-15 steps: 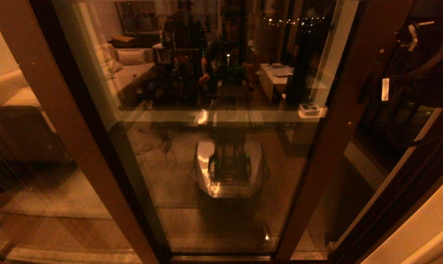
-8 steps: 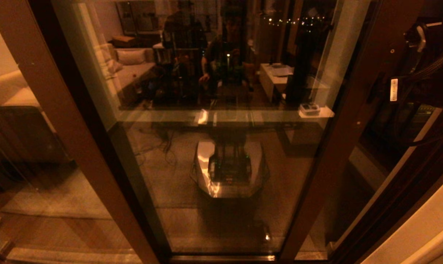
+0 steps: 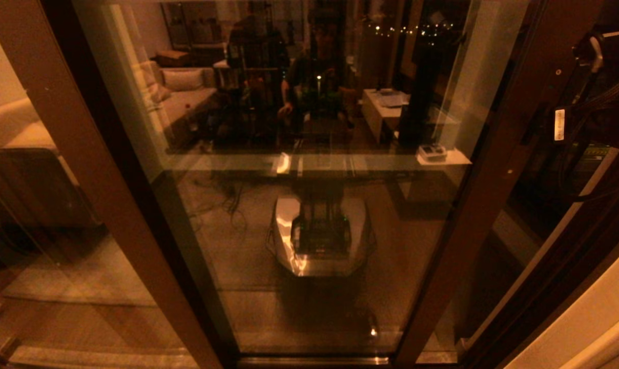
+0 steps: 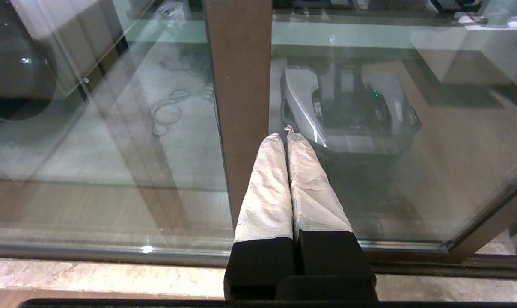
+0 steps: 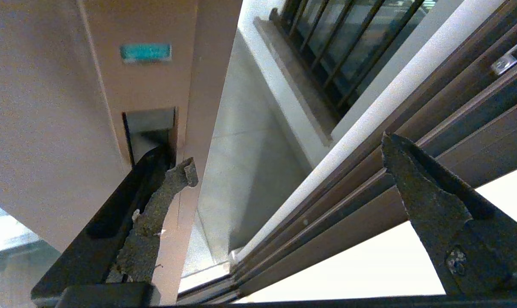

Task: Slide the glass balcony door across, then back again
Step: Close the slid door

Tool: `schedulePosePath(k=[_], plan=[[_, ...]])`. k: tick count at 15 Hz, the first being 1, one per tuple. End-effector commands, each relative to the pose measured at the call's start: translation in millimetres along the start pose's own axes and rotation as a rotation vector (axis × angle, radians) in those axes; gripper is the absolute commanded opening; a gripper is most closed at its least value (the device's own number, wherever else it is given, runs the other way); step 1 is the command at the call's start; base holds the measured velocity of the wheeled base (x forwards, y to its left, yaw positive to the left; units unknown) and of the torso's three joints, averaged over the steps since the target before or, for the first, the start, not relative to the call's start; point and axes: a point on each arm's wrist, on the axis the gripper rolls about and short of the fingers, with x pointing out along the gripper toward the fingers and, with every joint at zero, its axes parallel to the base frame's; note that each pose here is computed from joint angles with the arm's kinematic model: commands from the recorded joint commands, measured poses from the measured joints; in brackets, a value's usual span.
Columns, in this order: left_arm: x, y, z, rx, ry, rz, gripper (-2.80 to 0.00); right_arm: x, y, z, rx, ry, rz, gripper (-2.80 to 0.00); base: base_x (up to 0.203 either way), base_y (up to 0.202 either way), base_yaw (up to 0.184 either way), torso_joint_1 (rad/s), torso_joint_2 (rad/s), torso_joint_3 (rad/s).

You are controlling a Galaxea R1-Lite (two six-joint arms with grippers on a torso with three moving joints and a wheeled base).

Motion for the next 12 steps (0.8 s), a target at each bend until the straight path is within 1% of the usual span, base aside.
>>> schedulePosePath(k=[1, 7, 12], plan=[[-0.1, 0.0, -0.1, 0.0, -0.001, 0.001, -2.8, 6.3, -4.8, -1.0, 0.001, -0.002, -0.033, 0.0, 0.0, 0.0, 0.0, 0.0, 0.0, 0.0], [0.0, 0.0, 0.0, 0.0, -0.001, 0.001, -2.8, 11.5, -12.8, -2.9, 0.0, 0.007, -0.062, 0.0, 0.0, 0.0, 0.0, 0.0, 0.0, 0.0], [-0.1, 0.0, -0.1, 0.0, -0.002, 0.001, -2.8, 16.3, -20.9, -11.0, -0.003, 0.034, -0.089, 0.0, 0.0, 0.0, 0.0, 0.0, 0.0, 0.0]])
